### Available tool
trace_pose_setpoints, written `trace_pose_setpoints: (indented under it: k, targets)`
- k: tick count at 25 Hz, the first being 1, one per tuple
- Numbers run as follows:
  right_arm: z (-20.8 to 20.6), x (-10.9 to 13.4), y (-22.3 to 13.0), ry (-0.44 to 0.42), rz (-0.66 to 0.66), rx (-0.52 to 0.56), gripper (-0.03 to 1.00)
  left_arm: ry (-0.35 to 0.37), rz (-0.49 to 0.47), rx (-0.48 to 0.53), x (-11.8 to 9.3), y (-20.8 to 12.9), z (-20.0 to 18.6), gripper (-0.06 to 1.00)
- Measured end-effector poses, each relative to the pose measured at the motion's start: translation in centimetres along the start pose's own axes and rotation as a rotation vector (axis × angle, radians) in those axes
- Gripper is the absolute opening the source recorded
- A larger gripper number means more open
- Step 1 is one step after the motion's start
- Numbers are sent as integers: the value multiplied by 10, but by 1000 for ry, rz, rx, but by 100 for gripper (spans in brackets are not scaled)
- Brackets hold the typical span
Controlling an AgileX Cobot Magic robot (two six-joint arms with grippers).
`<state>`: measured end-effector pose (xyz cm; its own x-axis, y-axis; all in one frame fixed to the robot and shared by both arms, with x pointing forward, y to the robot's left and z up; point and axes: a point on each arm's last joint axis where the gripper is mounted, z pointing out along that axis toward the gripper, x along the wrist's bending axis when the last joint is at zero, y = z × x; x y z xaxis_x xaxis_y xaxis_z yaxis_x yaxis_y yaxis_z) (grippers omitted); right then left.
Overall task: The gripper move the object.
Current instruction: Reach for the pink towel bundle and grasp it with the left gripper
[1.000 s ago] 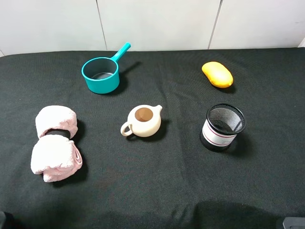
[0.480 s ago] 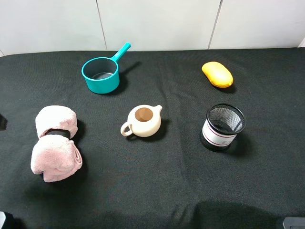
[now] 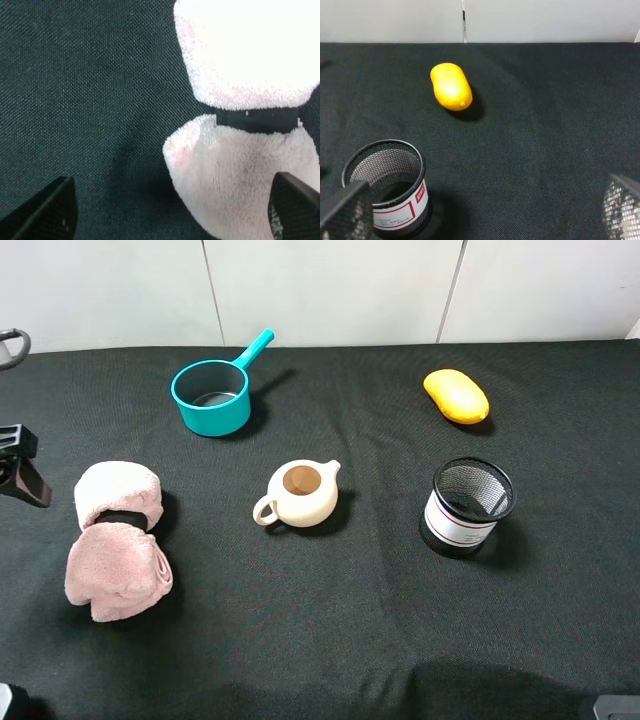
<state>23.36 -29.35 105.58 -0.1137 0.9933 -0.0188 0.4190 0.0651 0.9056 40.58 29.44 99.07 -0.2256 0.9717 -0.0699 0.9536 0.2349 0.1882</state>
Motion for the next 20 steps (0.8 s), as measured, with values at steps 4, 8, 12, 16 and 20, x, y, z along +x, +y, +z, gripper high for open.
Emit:
trace_pose_setpoints:
  k: [4,8,12,16,20]
  targets:
    - [0,0,0,0,0,0,69,-3,-7,0,-2,5,7,76]
    - [0,0,0,0,0,0,69,-8,-11,-12,-2,8,9,76]
    - [0,0,0,0,0,0,69,-9,-11,-14,-3,8,9,76]
    - [0,0,0,0,0,0,69,-13,11,-10,-7,7,10,76]
    - [0,0,0,0,0,0,69,-29,39,-22,-16,5,10,76]
